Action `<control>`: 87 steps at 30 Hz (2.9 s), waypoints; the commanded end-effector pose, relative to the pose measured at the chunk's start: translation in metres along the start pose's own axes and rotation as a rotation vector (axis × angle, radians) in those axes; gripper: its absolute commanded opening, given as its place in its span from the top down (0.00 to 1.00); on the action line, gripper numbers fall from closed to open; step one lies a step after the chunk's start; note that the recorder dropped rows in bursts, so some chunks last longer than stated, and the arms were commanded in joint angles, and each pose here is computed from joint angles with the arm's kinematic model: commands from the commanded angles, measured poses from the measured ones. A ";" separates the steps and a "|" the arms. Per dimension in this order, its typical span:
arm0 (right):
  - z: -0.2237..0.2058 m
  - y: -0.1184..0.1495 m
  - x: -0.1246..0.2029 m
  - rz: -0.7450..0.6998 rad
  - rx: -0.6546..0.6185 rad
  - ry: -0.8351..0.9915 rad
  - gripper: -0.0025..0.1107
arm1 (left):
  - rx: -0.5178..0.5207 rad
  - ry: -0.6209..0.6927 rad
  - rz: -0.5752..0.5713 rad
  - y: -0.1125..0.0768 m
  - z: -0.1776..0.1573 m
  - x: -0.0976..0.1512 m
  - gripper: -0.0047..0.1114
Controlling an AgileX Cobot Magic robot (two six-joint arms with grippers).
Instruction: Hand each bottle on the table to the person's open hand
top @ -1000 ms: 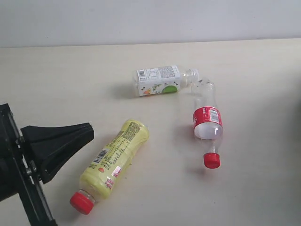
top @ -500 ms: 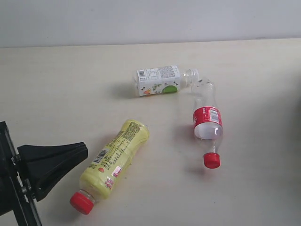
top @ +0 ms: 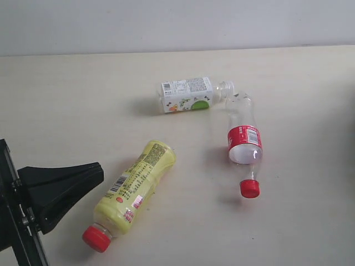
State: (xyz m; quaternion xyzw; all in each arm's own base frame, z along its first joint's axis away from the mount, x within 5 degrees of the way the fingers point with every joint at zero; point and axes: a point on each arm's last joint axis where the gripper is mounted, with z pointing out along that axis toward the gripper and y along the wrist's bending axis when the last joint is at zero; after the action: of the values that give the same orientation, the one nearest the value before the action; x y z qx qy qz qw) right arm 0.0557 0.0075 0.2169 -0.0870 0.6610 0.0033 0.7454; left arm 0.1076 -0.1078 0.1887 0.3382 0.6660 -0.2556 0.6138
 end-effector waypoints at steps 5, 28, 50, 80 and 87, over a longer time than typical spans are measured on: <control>0.000 0.000 0.001 -0.001 0.000 -0.004 0.98 | 0.000 -0.014 -0.004 0.000 -0.001 -0.001 0.96; 0.000 0.000 0.001 -0.001 0.000 -0.004 0.98 | 0.001 -0.014 -0.009 0.000 -0.001 -0.001 0.96; 0.000 0.000 0.001 -0.001 0.000 -0.004 0.98 | 0.023 -0.013 0.008 -0.002 -0.001 -0.001 0.96; 0.000 0.000 0.001 -0.001 0.000 -0.004 0.98 | 0.029 -0.041 -0.009 -0.003 -0.001 -0.003 0.96; 0.000 0.000 0.001 -0.001 0.000 -0.004 0.98 | -0.012 -0.180 -0.045 0.002 -0.001 -0.017 0.96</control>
State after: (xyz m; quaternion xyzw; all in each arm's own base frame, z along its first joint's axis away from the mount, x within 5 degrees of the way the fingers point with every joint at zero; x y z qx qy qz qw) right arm 0.0557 0.0075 0.2169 -0.0870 0.6610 0.0033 0.7454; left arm 0.1080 -0.1080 0.1940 0.3160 0.6550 -0.2754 0.6287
